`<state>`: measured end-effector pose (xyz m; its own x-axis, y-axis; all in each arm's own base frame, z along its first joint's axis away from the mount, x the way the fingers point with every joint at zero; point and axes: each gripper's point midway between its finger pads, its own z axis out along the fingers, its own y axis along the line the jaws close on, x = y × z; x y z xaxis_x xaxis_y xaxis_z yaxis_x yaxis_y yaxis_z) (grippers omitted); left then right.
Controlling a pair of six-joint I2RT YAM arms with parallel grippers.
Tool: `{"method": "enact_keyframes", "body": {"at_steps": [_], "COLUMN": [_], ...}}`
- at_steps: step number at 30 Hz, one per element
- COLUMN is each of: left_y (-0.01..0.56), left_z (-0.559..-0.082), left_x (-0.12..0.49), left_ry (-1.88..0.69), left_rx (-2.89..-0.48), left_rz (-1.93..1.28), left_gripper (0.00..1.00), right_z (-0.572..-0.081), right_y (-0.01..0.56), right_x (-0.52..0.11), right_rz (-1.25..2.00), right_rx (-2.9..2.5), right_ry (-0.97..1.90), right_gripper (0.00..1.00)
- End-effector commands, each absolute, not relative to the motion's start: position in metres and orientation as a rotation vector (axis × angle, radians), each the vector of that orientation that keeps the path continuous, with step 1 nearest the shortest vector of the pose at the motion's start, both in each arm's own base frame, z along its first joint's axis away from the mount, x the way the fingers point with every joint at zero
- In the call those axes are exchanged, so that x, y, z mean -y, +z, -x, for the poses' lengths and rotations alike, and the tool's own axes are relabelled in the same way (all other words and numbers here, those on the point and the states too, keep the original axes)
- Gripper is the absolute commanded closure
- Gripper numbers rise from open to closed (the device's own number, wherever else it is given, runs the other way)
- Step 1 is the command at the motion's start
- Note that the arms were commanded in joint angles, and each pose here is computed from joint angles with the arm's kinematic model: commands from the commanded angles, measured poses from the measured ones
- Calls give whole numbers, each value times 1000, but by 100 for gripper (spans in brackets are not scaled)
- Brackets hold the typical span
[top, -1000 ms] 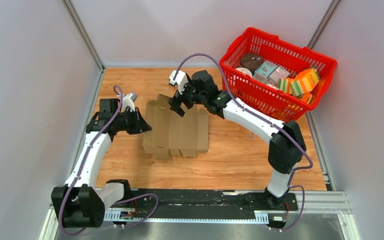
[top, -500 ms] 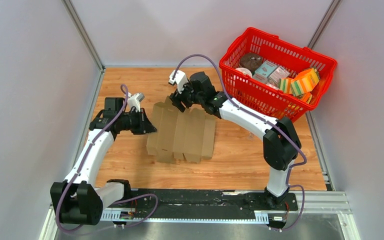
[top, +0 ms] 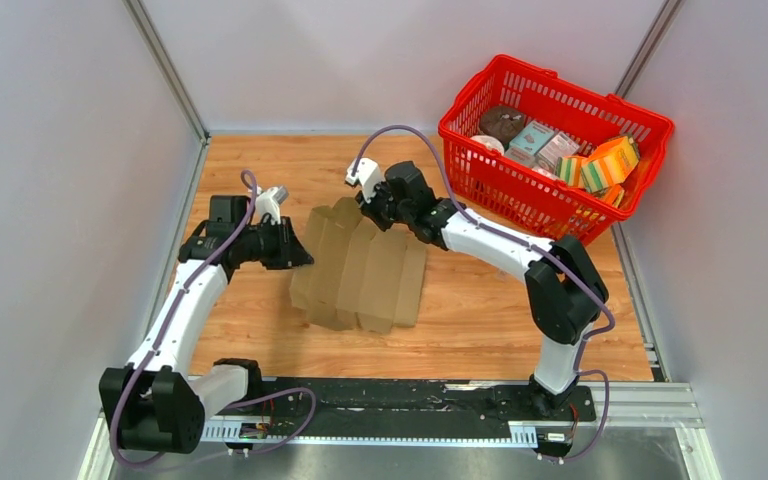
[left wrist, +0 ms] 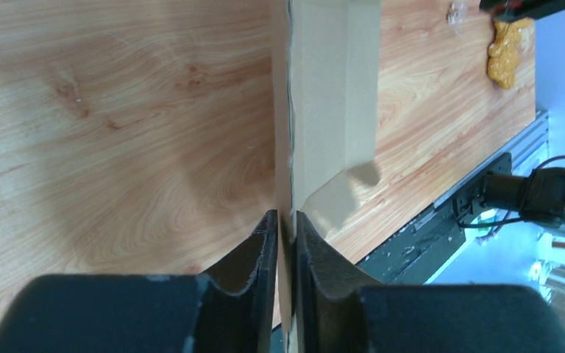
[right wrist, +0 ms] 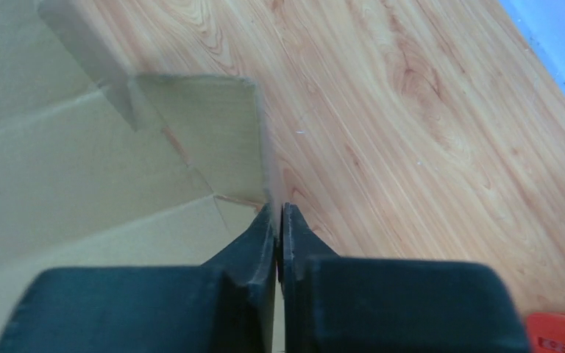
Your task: Fold the paper box
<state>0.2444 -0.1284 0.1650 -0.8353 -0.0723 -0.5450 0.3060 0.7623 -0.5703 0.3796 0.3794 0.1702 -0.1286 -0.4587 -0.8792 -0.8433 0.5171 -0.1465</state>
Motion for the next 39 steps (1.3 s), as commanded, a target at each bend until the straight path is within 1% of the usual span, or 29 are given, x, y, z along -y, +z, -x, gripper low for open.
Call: {"method": "enact_keyframes", "body": {"at_steps": [1, 3, 4, 5, 6, 7, 8, 9, 11, 16, 22, 25, 28, 32, 34, 37, 39], "left_y": [192, 193, 193, 196, 193, 193, 196, 197, 206, 225, 209, 192, 189, 186, 174, 169, 168], "left_z": [-258, -261, -262, -263, -266, -267, -264, -266, -261, -257, -262, -271, -284, -306, -315, -329, -339], "left_x": [125, 117, 112, 104, 91, 85, 78, 63, 52, 57, 55, 47, 38, 39, 39, 35, 33], "left_ry": [-840, -775, -734, -682, -587, -545, -502, -413, -351, -349, -258, -187, -119, -98, -74, -32, -55], "left_rx": [-2283, -2272, -2271, -2260, -2264, -2257, -2242, -2232, -2200, -2126, -2211, -2257, -2247, -2249, -2303, -2323, -2325], "left_rz": [-158, -110, -83, -41, 45, 86, 121, 207, 262, 216, 219, 275, 310, 316, 319, 324, 334], "left_gripper": [69, 64, 50, 43, 39, 31, 29, 28, 26, 24, 23, 23, 23, 22, 22, 22, 22], "right_z": [-389, -392, -395, -397, -401, -404, -406, -407, -407, -409, -401, -399, -395, -393, -388, -382, -383], "right_y": [222, 222, 223, 224, 225, 227, 227, 224, 216, 209, 215, 217, 218, 219, 218, 219, 224], "right_x": [-373, -367, -364, -362, -355, -352, -348, -342, -333, -326, -326, -327, -326, -325, -325, -323, -320], "right_rz": [976, 945, 903, 878, 841, 793, 775, 760, 719, 654, 587, 596, 613, 633, 658, 682, 679], "right_rx": [-1663, -1681, -1704, -1716, -1733, -1753, -1768, -1795, -1857, -1955, -1995, -1982, -1976, -1951, -1947, -1924, -1902], "right_ry": [489, 493, 501, 501, 498, 500, 498, 489, 460, 444, 552, 574, 597, 654, 686, 741, 763], "right_gripper": [100, 100, 100, 100, 100, 100, 100, 100, 100, 100, 100, 100, 100, 100, 100, 100, 100]}}
